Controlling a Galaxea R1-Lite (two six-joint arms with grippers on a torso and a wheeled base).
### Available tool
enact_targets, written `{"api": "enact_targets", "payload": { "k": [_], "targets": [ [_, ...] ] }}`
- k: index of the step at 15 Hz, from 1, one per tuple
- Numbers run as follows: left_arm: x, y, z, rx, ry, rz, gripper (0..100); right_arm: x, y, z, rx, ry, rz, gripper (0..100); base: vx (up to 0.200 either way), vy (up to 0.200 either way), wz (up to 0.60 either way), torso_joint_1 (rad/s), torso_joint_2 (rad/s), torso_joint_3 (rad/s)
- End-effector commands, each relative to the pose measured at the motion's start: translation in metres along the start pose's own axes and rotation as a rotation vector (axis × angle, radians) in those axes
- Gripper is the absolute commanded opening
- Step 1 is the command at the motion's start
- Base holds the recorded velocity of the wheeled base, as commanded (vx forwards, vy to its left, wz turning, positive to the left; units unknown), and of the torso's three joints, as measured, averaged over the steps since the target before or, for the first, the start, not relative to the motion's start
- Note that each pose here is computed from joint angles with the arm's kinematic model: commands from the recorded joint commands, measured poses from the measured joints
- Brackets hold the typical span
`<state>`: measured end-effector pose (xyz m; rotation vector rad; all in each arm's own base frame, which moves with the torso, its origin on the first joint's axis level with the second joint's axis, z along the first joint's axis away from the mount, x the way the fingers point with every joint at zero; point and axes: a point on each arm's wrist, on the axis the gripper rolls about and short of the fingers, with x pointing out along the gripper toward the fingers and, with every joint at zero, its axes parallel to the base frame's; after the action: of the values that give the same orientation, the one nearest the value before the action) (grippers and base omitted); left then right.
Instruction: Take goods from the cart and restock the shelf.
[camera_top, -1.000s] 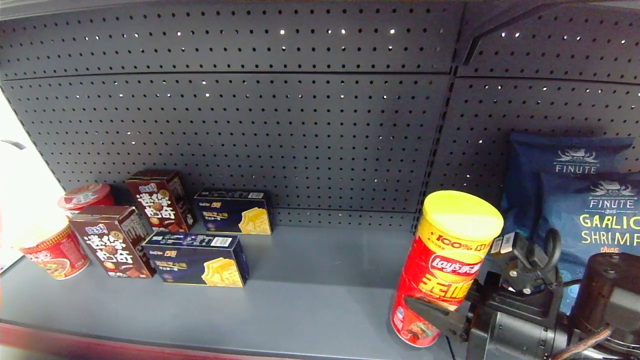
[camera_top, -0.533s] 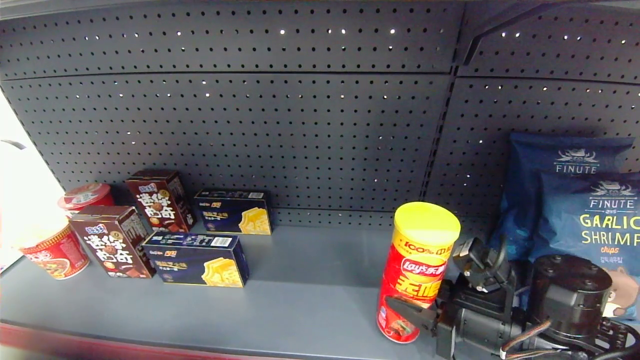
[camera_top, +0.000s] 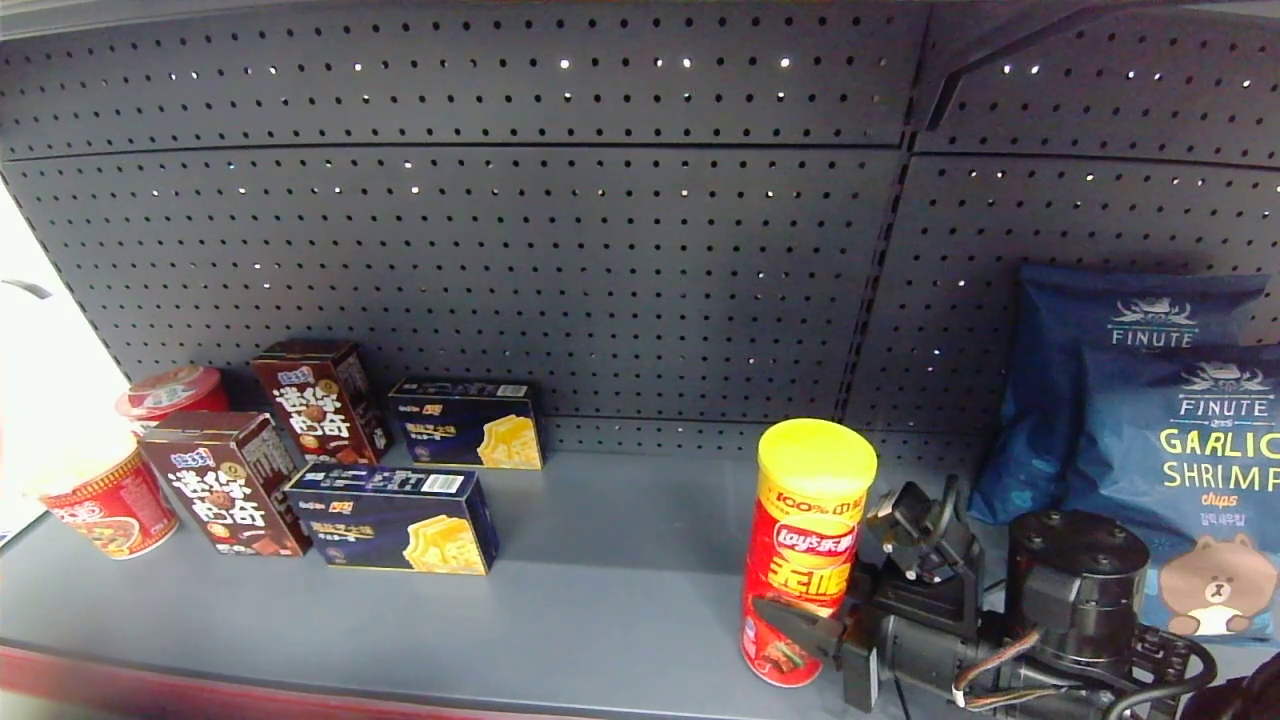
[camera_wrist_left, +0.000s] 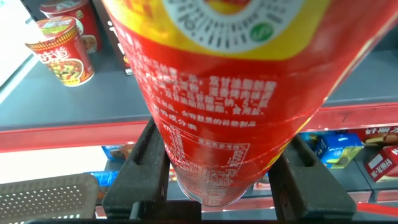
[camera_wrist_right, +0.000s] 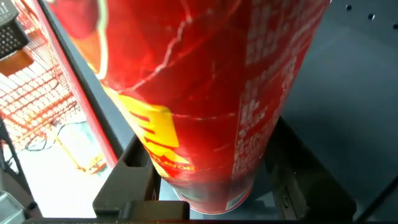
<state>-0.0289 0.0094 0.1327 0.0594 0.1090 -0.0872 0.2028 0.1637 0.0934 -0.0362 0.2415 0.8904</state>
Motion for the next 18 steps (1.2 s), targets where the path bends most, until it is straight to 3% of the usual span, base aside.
{"api": "enact_targets", "payload": {
  "k": [1, 8, 12, 13, 15, 18],
  "targets": [
    [0.0, 0.0, -0.001, 0.0, 0.001, 0.001, 0, 0.004, -0.001, -0.005, 0.002, 0.01, 0.002, 100, 0.0, 0.0, 0.0, 0.0, 0.0, 0.0],
    [-0.001, 0.0, 0.002, -0.001, -0.01, -0.003, 0, -0.013, 0.003, -0.004, 0.004, 0.007, -0.007, 100, 0.0, 0.0, 0.0, 0.0, 0.0, 0.0],
    [-0.003, 0.004, 0.031, 0.001, -0.059, -0.086, 0, -0.054, 0.013, 0.001, -0.001, -0.031, -0.008, 100, 0.0, 0.0, 0.0, 0.0, 0.0, 0.0],
    [0.001, 0.005, 0.051, 0.03, -0.062, -0.129, 0, -0.075, 0.016, 0.0, -0.001, -0.042, -0.019, 100, 0.0, 0.0, 0.0, 0.0, 0.0, 0.0],
    [0.011, 0.003, 0.068, 0.105, -0.034, -0.188, 0, -0.103, 0.018, 0.0, -0.005, -0.073, -0.057, 100, 0.0, 0.0, 0.0, 0.0, 0.0, 0.0],
    [0.036, -0.006, 0.086, 0.135, 0.009, -0.274, 0, -0.128, 0.023, 0.014, -0.021, -0.116, -0.073, 100, 0.0, 0.0, 0.0, 0.0, 0.0, 0.0]
  ]
}}
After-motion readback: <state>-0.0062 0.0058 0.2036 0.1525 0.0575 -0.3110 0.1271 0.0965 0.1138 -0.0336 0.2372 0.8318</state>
